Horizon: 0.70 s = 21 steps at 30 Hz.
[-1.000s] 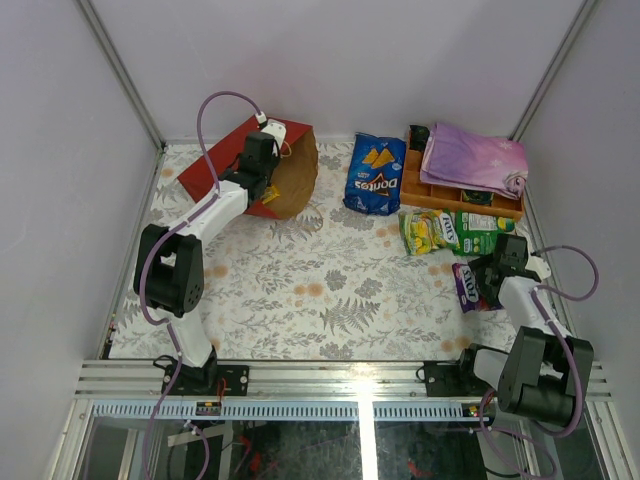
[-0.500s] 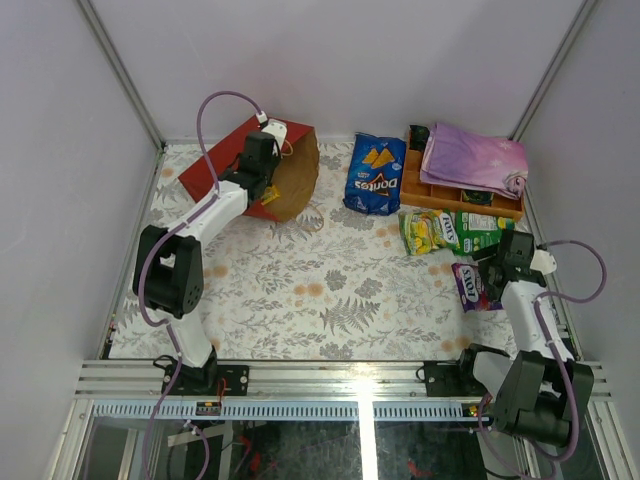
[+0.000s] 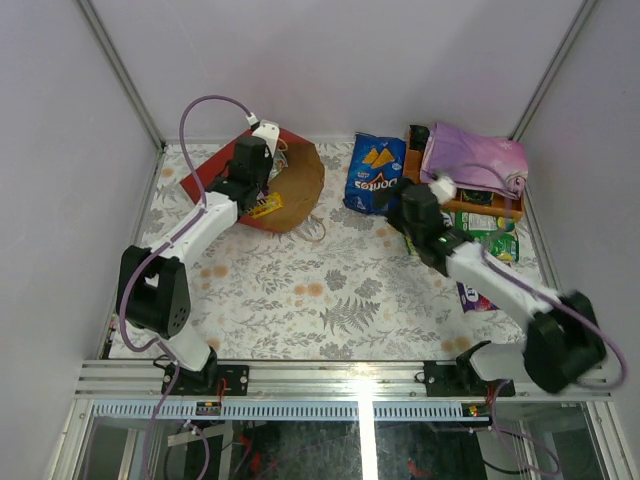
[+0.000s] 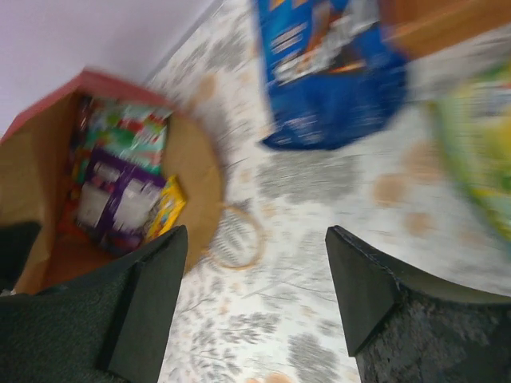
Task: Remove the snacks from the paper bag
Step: Take out the snack from the paper bag.
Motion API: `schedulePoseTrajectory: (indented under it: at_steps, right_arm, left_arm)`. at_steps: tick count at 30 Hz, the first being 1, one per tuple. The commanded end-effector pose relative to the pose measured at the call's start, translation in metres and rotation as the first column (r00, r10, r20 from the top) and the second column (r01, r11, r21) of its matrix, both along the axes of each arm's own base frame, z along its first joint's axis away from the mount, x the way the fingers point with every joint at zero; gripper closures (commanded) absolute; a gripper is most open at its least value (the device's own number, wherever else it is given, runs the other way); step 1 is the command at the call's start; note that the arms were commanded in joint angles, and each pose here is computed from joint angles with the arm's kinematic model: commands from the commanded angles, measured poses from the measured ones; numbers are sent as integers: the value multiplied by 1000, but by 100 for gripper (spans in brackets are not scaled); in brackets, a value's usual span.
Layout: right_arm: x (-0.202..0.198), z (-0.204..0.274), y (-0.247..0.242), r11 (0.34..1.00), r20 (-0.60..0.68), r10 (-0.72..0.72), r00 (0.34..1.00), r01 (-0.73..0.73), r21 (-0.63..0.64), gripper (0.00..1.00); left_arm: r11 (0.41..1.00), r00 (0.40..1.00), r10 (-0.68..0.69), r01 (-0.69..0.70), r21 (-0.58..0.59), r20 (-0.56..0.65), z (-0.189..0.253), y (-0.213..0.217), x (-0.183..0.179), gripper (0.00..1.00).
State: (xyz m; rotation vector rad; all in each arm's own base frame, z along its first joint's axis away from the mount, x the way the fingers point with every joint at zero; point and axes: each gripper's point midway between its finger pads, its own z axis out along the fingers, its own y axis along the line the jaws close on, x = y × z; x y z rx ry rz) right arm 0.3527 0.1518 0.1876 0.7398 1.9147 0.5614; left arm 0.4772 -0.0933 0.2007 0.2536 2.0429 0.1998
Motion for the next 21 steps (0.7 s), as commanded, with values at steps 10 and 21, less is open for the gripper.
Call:
schedulePoseTrajectory:
  at_steps: [10, 21]
  right_arm:
    - [69, -36, 289, 802, 59, 571, 819, -571, 172, 35]
    - [104, -97, 306, 816, -7, 577, 817, -577, 29, 38]
  left_arm:
    - [999, 1000, -3, 3, -34, 11, -8, -14, -13, 100]
    - [999, 1000, -14, 14, -30, 16, -1, -24, -24, 100]
